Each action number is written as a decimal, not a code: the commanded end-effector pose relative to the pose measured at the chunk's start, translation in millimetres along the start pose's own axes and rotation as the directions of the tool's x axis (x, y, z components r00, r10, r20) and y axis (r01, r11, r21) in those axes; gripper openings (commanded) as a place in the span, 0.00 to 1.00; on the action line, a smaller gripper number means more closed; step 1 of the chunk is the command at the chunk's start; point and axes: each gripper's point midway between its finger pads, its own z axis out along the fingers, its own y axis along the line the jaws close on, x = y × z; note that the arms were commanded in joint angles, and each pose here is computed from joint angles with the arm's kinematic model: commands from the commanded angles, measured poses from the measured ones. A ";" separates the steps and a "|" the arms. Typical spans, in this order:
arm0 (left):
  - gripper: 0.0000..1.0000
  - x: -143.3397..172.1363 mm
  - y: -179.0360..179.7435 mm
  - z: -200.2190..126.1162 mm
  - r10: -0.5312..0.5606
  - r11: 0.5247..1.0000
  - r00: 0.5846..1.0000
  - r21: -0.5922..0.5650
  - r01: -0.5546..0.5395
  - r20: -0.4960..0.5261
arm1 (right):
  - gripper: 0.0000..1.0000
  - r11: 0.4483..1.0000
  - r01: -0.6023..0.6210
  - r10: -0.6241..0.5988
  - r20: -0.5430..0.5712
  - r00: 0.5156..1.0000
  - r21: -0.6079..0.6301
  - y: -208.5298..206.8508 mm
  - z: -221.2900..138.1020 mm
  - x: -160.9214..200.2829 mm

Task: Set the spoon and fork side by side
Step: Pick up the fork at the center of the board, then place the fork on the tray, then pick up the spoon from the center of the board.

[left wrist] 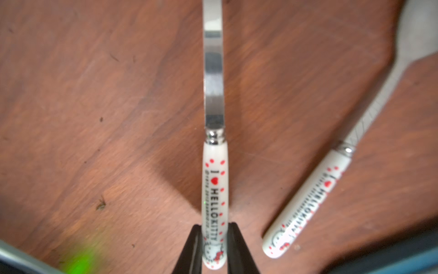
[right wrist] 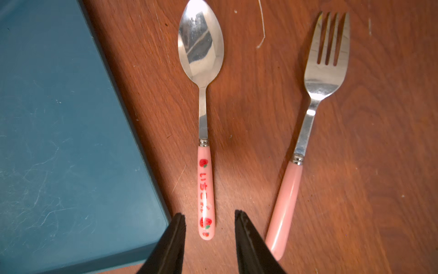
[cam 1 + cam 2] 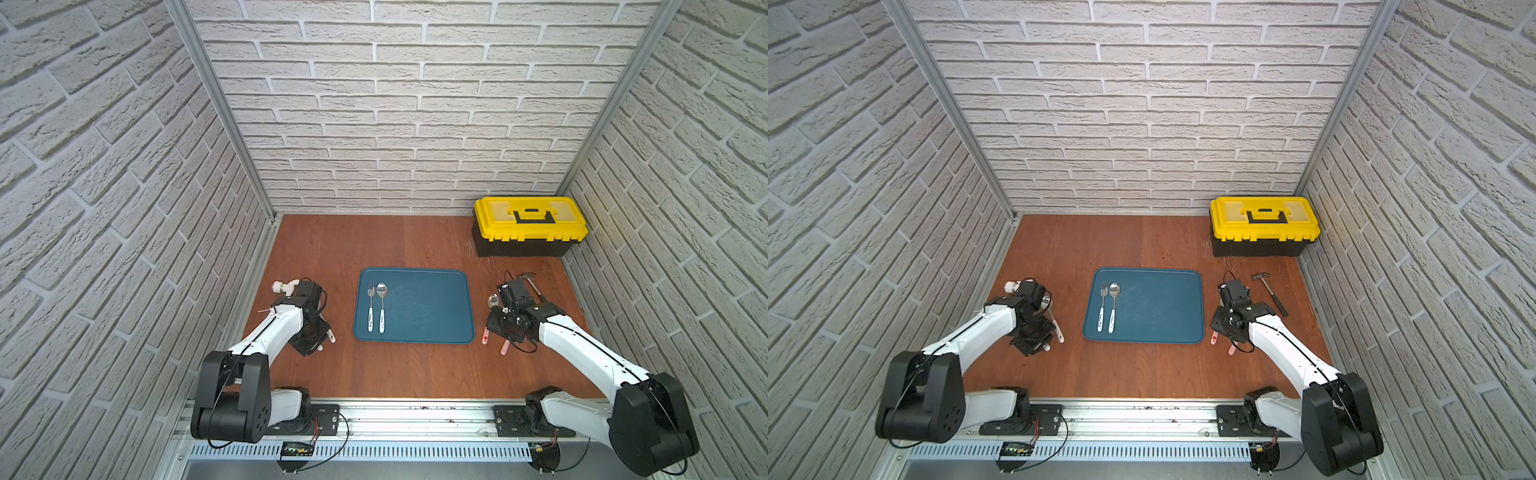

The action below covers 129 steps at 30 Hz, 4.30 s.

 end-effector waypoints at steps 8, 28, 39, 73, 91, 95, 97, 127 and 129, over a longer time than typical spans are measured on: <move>0.18 10.0 -49.8 -41.8 0.369 0.929 0.929 0.000 -0.369 0.004 | 0.39 1.000 0.002 -0.001 0.034 0.999 -0.031 5.6 -2.6 -8.5; 0.19 159.2 -196.5 -44.1 0.778 0.627 0.614 0.104 -0.772 -0.133 | 0.40 0.999 0.029 -0.028 0.069 0.997 -0.016 1.4 -6.9 -17.3; 0.19 172.2 -199.1 -14.0 0.803 0.587 0.569 0.072 -0.806 -0.179 | 0.40 1.000 0.021 -0.020 0.063 0.998 -0.018 -7.6 -5.6 -15.8; 0.24 181.4 -188.0 11.3 0.751 0.639 0.616 0.025 -0.769 -0.237 | 0.40 1.000 0.007 -0.005 0.047 0.999 -0.027 -15.3 -2.6 -7.9; 0.36 171.6 -197.8 -12.7 0.772 0.624 0.614 0.018 -0.781 -0.162 | 0.40 0.999 0.005 -0.004 0.044 0.999 -0.037 -15.6 -2.4 -5.1; 0.45 168.8 -203.6 -27.3 0.783 0.619 0.611 0.040 -0.784 -0.117 | 0.42 0.999 0.008 -0.006 0.049 0.999 -0.042 -15.5 -4.3 -5.1; 0.47 166.4 -206.3 -38.4 0.786 0.617 0.612 0.047 -0.785 -0.088 | 0.42 0.999 0.010 -0.008 0.055 0.998 -0.042 -15.7 -6.0 -5.6; 0.45 10.0 -51.4 -8.1 0.333 0.941 0.938 -0.037 -0.337 -0.099 | 0.43 0.996 0.066 -0.063 0.047 0.997 -0.055 -7.2 -6.8 -11.8; 0.45 11.6 -51.8 -1.4 0.335 0.940 0.935 -0.025 -0.340 -0.116 | 0.43 0.997 0.066 -0.063 0.047 0.997 -0.051 -8.0 -7.2 -11.8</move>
